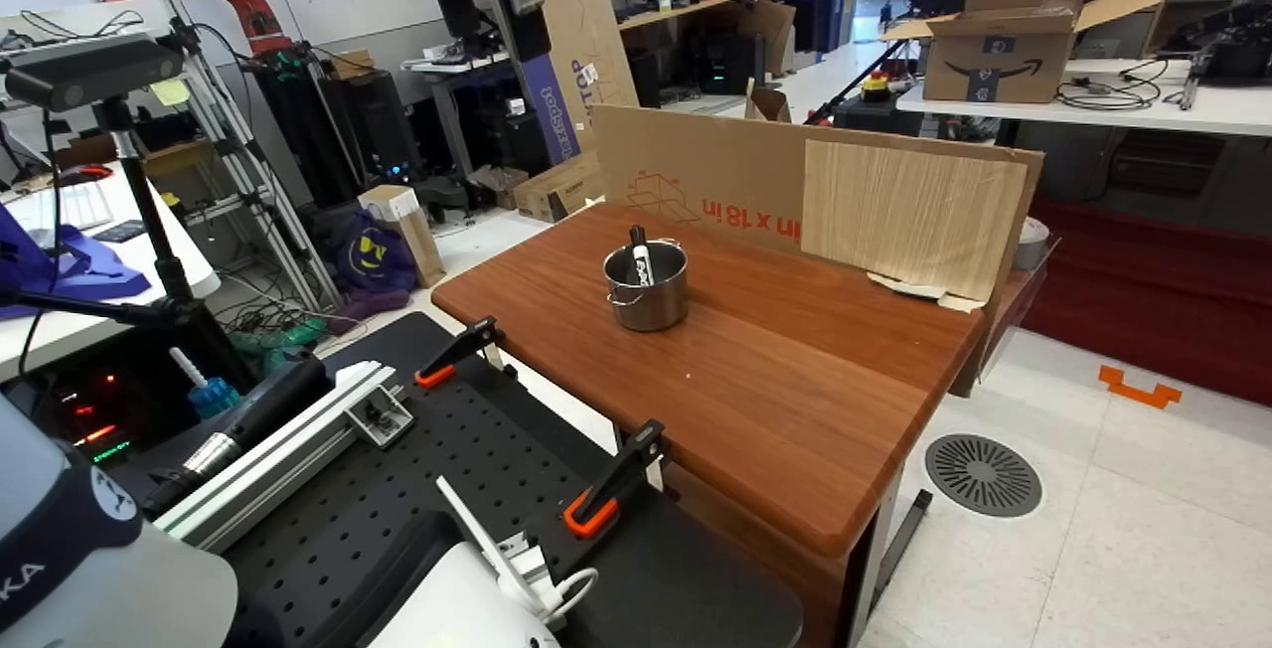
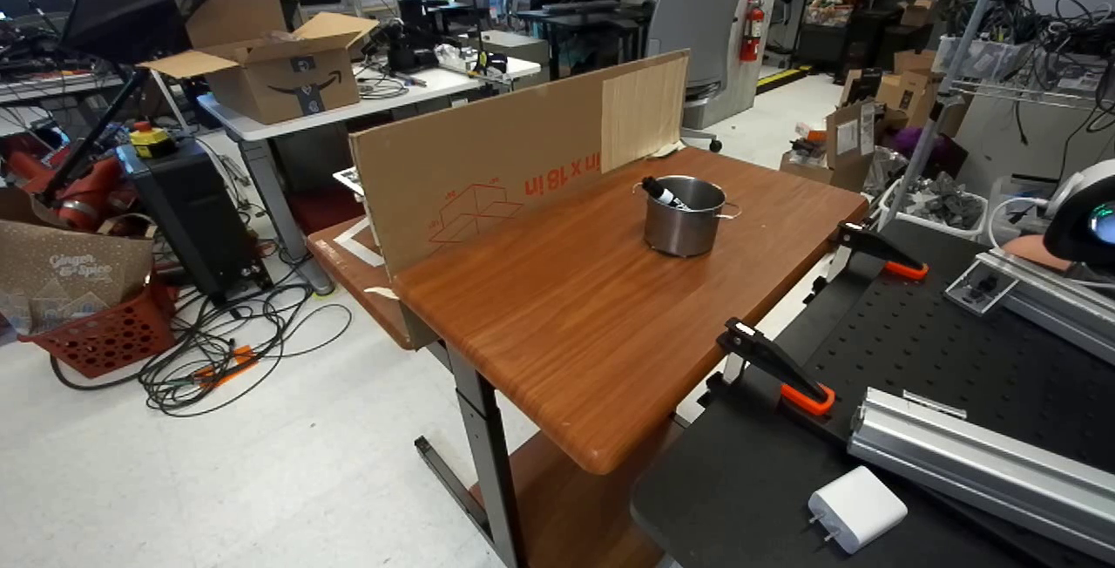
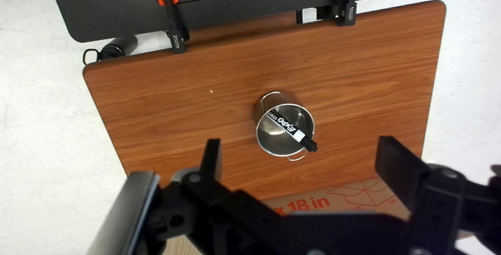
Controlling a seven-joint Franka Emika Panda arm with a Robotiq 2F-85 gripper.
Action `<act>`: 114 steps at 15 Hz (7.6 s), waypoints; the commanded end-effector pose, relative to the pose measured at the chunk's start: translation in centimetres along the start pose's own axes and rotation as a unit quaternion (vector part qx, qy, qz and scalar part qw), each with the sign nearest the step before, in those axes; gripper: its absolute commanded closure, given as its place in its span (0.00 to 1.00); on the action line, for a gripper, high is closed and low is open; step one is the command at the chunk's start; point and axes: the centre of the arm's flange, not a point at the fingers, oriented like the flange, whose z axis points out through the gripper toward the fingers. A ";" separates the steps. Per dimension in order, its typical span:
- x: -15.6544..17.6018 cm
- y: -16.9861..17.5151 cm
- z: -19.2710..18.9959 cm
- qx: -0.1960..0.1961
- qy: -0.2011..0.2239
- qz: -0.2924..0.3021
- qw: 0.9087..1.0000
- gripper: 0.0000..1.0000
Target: Take the black marker from the silver pot and put it on the right side of the table
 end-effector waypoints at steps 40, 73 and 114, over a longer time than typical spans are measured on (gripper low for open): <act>12.3 -9.6 18.9 -0.019 0.050 -0.504 0.862 0.00; 15.3 -6.8 26.6 0.022 -0.067 -0.479 0.875 0.34; 19.8 -3.2 12.8 -0.110 -0.070 -0.475 0.870 0.95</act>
